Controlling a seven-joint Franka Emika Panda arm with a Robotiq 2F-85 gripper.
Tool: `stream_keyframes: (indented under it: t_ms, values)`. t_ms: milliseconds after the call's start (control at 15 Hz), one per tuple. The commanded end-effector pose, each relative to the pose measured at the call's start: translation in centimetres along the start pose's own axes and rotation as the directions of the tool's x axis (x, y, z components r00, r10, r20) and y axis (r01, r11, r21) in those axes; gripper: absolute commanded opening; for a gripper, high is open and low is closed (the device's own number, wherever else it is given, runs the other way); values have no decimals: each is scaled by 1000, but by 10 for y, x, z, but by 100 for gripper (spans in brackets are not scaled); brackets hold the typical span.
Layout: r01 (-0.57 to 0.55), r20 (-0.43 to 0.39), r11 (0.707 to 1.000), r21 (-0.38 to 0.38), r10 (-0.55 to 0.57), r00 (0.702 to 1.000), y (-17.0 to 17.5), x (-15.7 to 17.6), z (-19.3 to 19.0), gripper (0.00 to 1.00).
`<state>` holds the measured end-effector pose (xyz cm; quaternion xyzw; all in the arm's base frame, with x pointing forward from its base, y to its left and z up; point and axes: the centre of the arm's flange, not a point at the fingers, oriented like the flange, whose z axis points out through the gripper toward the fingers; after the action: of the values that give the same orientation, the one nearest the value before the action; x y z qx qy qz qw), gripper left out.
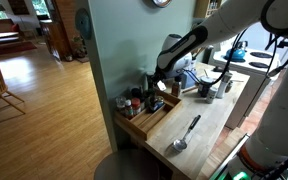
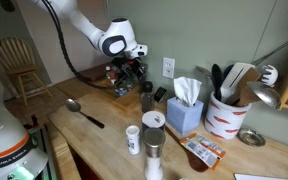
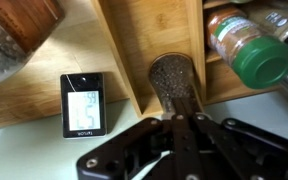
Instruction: Place the container of black pepper in the wooden box
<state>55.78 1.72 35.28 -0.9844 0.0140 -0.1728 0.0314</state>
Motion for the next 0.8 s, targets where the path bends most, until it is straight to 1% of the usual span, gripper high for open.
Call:
stream_keyframes:
  t_ms: [0,200,467,733]
  values:
    - [-23,-17,999,-22,23,1000,-7,4,10,0]
    - [-31,-21,999,-23,31,999,-8,3,11,0]
    - [-6,8,1000,-11,6,1000,-6,-6,12,0]
    - [38,45,999,3,-38,998,2,-23,10,0]
